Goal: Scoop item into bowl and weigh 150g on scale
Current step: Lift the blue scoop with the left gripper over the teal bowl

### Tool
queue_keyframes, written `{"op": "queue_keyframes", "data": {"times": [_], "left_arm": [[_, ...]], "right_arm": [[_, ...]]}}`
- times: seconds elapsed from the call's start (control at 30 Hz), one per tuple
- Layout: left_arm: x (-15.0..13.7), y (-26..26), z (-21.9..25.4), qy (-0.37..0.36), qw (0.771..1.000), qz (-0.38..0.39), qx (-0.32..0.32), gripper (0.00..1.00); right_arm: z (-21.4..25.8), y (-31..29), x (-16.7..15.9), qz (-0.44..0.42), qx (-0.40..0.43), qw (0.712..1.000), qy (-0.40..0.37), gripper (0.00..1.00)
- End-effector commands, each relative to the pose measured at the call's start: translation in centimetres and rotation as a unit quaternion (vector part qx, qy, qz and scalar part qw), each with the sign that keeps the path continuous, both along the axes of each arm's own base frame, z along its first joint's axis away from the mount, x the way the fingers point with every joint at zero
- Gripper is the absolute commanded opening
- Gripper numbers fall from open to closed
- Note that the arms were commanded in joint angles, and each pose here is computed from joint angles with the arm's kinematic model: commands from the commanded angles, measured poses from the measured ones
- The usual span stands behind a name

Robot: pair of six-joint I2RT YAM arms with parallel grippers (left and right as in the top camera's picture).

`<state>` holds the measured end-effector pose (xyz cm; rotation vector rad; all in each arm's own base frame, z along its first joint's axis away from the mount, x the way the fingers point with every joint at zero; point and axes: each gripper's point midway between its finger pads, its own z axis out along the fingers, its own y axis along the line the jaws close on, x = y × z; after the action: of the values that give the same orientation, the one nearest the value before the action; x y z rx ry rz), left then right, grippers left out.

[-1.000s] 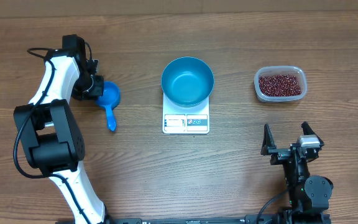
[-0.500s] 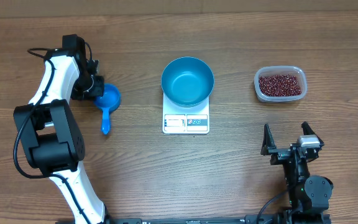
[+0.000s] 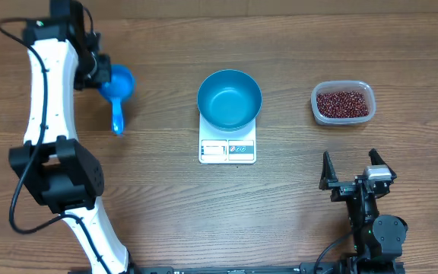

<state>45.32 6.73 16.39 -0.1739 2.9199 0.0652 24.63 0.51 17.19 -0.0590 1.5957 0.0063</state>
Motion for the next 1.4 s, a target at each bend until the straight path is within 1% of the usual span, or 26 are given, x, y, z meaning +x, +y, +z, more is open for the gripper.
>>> {"op": "queue_keyframes", "data": {"times": [0.0, 0.1, 0.13, 0.23, 0.27, 0.3, 0.33, 0.4, 0.47, 0.57, 0.73, 0.8, 0.97, 1.13, 1.37], "left_arm": [[0.6, -0.6, 5.0, -0.053, 0.996, 0.067, -0.015, 0.04], [-0.1, -1.7, 7.0, -0.059, 0.991, 0.112, -0.043, 0.04], [-0.8, -3.0, 7.7, -0.053, 0.985, 0.144, -0.077, 0.04], [-2.5, -5.4, 8.1, -0.016, 0.963, 0.231, -0.135, 0.04], [-2.5, -6.1, 8.1, -0.012, 0.959, 0.239, -0.149, 0.04], [-2.5, -8.0, 8.3, -0.003, 0.957, 0.224, -0.183, 0.04], [-2.6, -9.4, 8.4, 0.004, 0.956, 0.212, -0.203, 0.04], [-2.7, -11.1, 8.5, 0.012, 0.952, 0.211, -0.220, 0.04], [-2.8, -11.9, 8.4, 0.014, 0.952, 0.224, -0.209, 0.04], [-3.1, -13.5, 8.1, 0.010, 0.954, 0.243, -0.176, 0.04], [-3.9, -17.3, 7.9, 0.006, 0.965, 0.217, -0.144, 0.04], [-4.6, -19.6, 7.8, 0.002, 0.969, 0.211, -0.131, 0.04], [-5.9, -23.3, 7.9, -0.024, 0.976, 0.196, -0.091, 0.04], [-6.8, -25.5, 7.9, -0.025, 0.978, 0.186, -0.093, 0.04], [-7.0, -25.9, 7.9, -0.024, 0.979, 0.182, -0.094, 0.04]], "right_arm": [[-0.2, -0.2, 0.0, -0.004, 0.001, 1.000, -0.002, 1.00], [-0.1, -0.2, 0.0, -0.004, 0.001, 1.000, -0.002, 1.00], [-0.2, -0.2, 0.0, -0.004, 0.001, 1.000, -0.002, 1.00], [-0.2, -0.2, 0.0, -0.004, 0.001, 1.000, -0.002, 1.00], [-0.2, -0.2, 0.0, -0.004, 0.001, 1.000, -0.002, 1.00], [-0.1, -0.2, 0.0, -0.004, 0.001, 1.000, -0.002, 1.00], [-0.1, -0.2, 0.0, -0.004, 0.001, 1.000, -0.002, 1.00], [-0.2, -0.2, 0.0, -0.004, 0.001, 1.000, -0.002, 1.00], [-0.2, -0.2, 0.0, -0.004, 0.001, 1.000, -0.002, 1.00], [-0.2, -0.2, 0.0, -0.006, 0.000, 1.000, -0.002, 1.00], [-0.2, -0.4, 0.0, -0.012, -0.001, 1.000, -0.002, 1.00], [-0.2, -0.4, 0.0, -0.012, -0.001, 1.000, -0.002, 1.00], [0.1, -0.4, 0.0, -0.012, -0.001, 1.000, -0.007, 1.00], [0.0, -0.4, 0.0, -0.012, 0.004, 1.000, -0.005, 1.00], [2.3, -0.4, -0.3, -0.011, 0.146, 0.989, -0.026, 1.00]]}}
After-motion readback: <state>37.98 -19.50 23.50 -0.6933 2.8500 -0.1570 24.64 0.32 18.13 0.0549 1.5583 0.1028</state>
